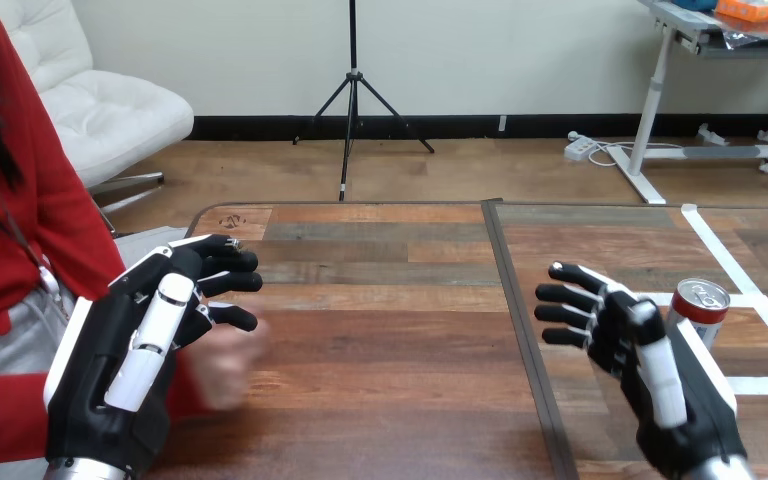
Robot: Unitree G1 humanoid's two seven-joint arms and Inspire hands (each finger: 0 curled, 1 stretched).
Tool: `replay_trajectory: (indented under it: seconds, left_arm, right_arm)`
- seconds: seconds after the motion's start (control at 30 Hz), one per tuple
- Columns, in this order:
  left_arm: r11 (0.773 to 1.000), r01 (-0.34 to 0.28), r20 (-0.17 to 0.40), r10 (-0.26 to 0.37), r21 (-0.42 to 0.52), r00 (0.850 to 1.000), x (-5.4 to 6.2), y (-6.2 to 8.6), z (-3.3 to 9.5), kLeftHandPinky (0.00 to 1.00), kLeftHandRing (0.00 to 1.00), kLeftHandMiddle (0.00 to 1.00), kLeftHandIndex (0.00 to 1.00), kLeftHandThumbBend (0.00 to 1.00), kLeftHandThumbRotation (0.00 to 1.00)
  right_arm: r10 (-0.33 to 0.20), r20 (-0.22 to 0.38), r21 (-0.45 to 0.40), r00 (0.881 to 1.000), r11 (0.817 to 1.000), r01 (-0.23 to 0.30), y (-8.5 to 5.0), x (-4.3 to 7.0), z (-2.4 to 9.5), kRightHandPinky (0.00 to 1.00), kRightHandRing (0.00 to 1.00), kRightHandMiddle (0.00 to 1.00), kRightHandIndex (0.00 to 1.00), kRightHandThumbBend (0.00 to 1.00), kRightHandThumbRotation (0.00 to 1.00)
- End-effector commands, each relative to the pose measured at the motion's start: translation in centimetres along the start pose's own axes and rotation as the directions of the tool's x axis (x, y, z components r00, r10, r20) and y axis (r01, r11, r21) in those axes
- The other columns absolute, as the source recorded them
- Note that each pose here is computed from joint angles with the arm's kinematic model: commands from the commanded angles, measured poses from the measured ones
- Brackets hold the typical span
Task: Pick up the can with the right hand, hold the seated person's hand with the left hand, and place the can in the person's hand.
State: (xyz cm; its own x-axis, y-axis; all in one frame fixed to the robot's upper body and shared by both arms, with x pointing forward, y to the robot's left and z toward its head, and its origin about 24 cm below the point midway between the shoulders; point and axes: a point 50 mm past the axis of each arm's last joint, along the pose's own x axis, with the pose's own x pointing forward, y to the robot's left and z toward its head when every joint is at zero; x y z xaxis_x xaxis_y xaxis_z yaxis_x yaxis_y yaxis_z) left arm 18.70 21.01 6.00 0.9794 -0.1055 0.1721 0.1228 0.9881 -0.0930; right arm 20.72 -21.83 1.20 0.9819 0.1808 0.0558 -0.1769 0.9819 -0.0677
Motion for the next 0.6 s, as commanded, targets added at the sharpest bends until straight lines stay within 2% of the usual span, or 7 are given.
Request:
replay_trajectory:
  seconds: [0.0,0.27,0.57]
  left_arm:
    - [0.999,0.046,0.101,-0.048,0.026,0.994,1.8,-0.7,1.7,0.48,0.63,0.64,0.61,0.35,0.67]
    - [0.999,0.043,0.100,-0.046,0.029,0.994,1.8,-0.8,1.7,0.47,0.62,0.63,0.60,0.34,0.68]
    - [0.999,0.039,0.103,-0.042,0.033,0.994,1.8,-0.8,1.7,0.46,0.62,0.63,0.59,0.33,0.68]
  right_arm:
    - [0.007,0.097,-0.090,0.995,0.996,0.002,-1.5,4.1,2.8,0.74,0.78,0.80,0.82,0.90,1.00]
    - [-0.008,0.094,-0.155,0.996,0.988,0.023,-3.0,6.1,3.5,0.73,0.78,0.80,0.82,0.87,1.00]
    - [-0.053,0.106,-0.215,0.993,0.974,0.075,-5.0,8.1,4.6,0.72,0.78,0.80,0.83,0.87,1.00]
